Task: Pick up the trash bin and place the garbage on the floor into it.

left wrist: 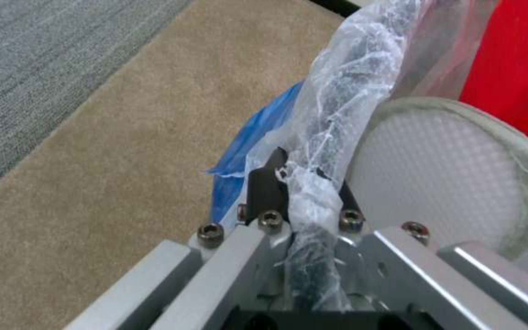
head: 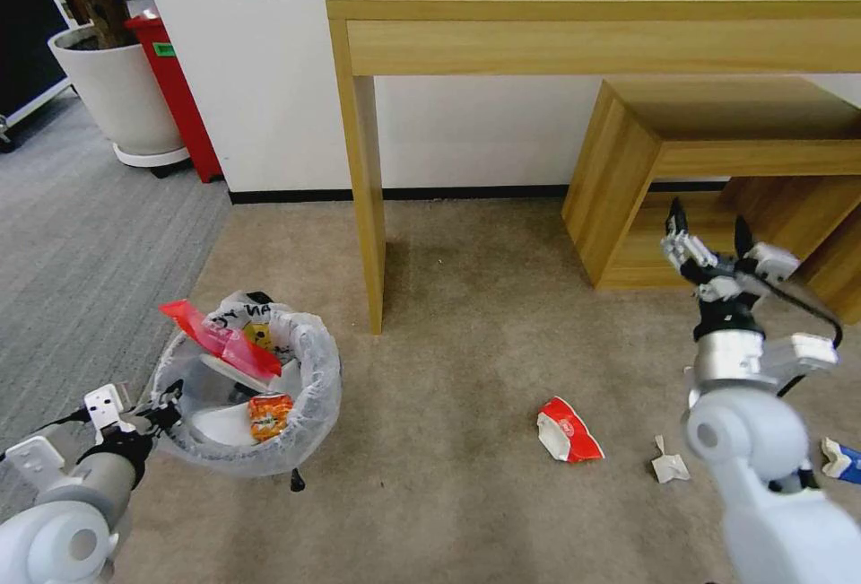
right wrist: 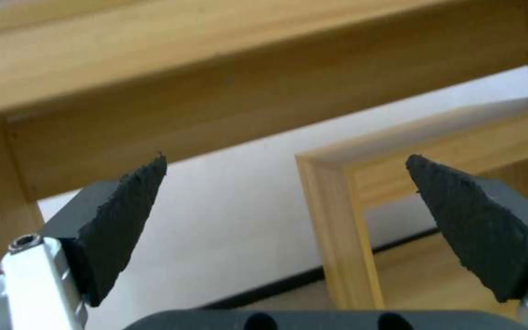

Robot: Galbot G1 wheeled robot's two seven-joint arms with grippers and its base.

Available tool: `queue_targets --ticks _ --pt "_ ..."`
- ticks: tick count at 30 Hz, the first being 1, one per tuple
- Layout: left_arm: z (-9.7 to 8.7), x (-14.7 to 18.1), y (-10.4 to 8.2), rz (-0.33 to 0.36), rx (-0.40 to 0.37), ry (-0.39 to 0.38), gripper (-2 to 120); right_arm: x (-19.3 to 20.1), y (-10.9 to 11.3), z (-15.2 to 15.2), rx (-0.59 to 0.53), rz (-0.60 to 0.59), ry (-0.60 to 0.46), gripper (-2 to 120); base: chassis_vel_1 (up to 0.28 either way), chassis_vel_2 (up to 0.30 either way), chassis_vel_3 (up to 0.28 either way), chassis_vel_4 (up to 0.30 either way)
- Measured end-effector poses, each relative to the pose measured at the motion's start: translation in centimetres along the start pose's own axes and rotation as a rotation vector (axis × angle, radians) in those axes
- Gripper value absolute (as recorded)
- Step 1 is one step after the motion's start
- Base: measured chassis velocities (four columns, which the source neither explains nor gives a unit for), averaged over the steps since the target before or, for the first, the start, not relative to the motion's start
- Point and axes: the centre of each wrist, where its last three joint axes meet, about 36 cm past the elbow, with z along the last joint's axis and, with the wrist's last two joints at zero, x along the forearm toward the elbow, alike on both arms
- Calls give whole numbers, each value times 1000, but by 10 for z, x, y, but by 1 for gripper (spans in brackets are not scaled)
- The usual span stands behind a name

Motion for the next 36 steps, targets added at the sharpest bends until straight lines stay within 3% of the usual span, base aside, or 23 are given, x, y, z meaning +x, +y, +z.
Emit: queue_targets --ticks 19,36 --pt "4 -5 0 -4 -9 5 1 8 5 19 37 23 35 100 -8 -12 -11 -10" --pt "4 -2 6 -23 -6 4 1 10 10 29 30 16 50 100 -110 -105 -94 -111"
